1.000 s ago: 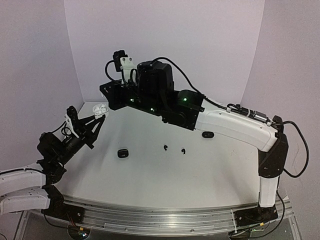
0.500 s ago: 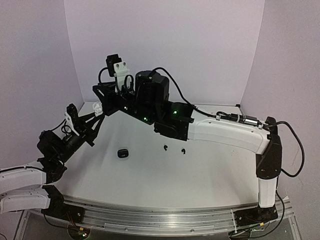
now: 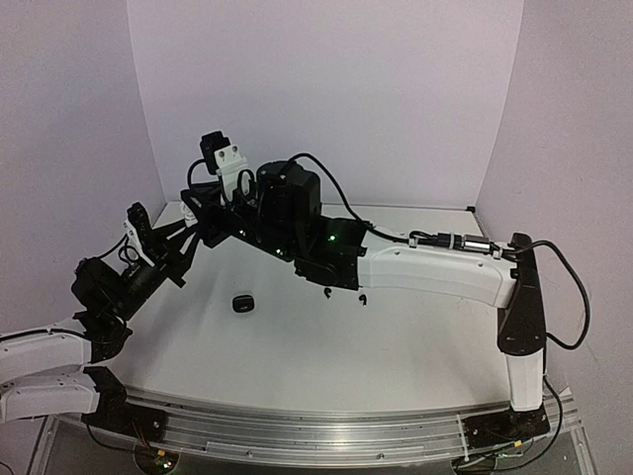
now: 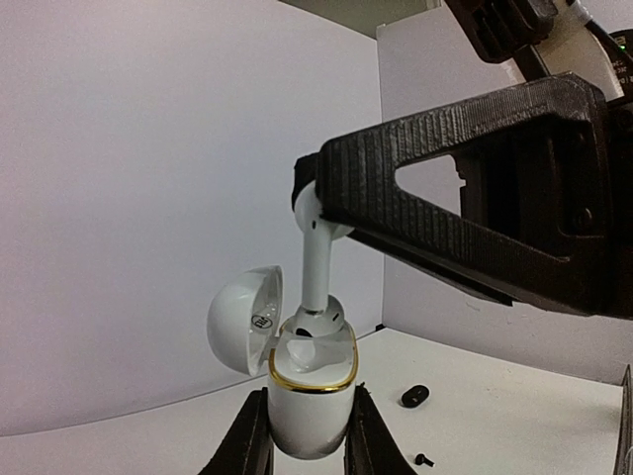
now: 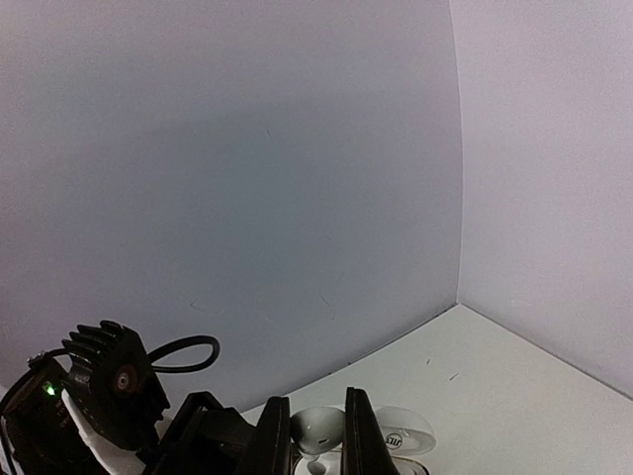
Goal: Insert the wireless bluetooth earbuds into the charging case
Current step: Insert the left earbud into the left side groove of the charging case.
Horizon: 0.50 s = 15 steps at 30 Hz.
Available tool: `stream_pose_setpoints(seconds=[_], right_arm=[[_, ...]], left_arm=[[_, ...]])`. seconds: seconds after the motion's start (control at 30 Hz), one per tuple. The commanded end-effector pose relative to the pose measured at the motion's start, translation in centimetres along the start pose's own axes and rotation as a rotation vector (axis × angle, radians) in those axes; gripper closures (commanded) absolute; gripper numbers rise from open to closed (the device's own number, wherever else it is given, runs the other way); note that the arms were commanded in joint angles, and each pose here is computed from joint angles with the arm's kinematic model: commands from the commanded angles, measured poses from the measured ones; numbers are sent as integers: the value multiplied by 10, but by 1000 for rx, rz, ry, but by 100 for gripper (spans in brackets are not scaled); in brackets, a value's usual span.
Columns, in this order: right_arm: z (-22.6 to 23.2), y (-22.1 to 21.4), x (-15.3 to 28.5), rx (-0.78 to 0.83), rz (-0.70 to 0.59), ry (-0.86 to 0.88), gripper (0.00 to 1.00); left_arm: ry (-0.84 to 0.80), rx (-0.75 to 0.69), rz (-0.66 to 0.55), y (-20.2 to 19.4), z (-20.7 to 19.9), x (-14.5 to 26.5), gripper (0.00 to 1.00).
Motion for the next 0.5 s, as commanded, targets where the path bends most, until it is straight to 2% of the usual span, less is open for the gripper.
stream_pose_setpoints(seconds=[0.0,0.47], right_arm=[[1,2,0,13,-42,6,100],[-6,-16,-3,35,-6,-11,100]], left_arm=[[26,-3,-100,27,8,-7,100],[28,1,-112,30,8,-8,100]])
Point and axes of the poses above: each gripper's point midway between its finger pads, its own x axis back along the fingers, its own z axis along the line the jaws close on, y = z × x, the point moved 7 cm from there along x, back along the fingers, and after that the axes turned 15 degrees about -x, right-handed, at the moved point
